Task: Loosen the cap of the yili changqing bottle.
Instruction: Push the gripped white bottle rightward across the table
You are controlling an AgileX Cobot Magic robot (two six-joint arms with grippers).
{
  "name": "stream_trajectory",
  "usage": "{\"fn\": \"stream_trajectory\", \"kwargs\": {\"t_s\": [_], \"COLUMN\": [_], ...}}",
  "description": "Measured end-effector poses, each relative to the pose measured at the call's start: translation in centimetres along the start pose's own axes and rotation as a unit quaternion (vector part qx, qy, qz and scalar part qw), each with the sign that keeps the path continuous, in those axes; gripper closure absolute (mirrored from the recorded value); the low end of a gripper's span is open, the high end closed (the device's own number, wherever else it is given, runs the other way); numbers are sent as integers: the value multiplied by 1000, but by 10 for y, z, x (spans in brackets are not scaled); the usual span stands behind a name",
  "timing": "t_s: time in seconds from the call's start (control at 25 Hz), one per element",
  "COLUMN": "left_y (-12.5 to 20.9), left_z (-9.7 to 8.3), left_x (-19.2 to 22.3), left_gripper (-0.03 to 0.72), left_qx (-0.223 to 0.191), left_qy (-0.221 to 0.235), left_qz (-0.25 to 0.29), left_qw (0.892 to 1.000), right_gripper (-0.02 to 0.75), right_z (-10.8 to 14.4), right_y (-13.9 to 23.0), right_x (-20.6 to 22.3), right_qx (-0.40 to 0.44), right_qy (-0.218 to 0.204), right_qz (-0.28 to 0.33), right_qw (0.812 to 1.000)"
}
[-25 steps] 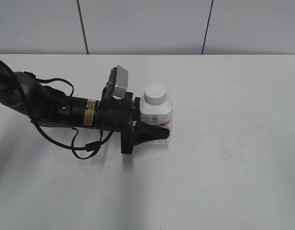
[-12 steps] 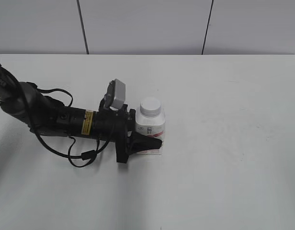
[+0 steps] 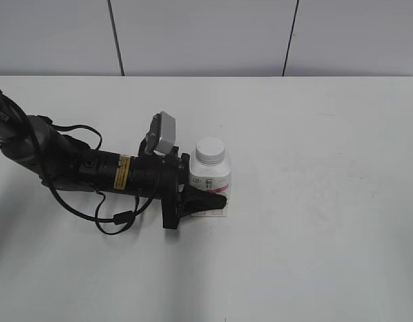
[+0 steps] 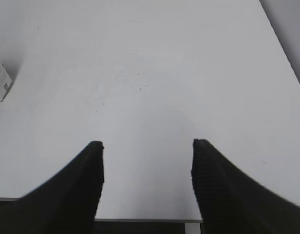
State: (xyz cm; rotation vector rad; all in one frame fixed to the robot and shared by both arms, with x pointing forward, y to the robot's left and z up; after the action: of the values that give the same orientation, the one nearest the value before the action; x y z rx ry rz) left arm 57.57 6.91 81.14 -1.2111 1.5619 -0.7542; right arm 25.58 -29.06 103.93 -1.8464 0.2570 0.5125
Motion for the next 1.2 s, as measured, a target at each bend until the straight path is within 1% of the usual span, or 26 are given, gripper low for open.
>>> {"fn": "stream_trajectory", "kwargs": {"t_s": [0.92, 1.0, 1.2], "left_y": [0, 0, 0], "left_z": [0, 0, 0], "left_x": [0, 0, 0], "left_gripper": [309, 309, 309], "left_qx": [1, 1, 1], "left_qy": [1, 1, 1], "left_qz": [1, 1, 1], "left_qw": [1000, 1000, 1000], "right_gripper": [277, 277, 277], "right_z": [1, 1, -2], "right_y": [-1, -6, -32], "right_x": [0, 3, 24], "right_qx": [9, 30, 68], "right_qy": [-4, -15, -65], "right_qz": [-3, 8, 78], "right_qw": [1000, 999, 993]}}
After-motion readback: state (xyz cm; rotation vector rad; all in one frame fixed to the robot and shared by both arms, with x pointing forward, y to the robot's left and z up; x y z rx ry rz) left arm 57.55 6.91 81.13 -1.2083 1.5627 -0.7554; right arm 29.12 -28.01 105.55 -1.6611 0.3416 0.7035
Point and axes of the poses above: a point on each arm's last joint axis where the gripper is mounted, x pointing out along that axis toward the gripper, z along the wrist's bending axis when the last joint is at zero, y = z × x, the point moved 3 cm from there along x, pointing out along that axis toward the gripper, and after that the axes turned 13 degrees about -x, right-handed, at the moved point
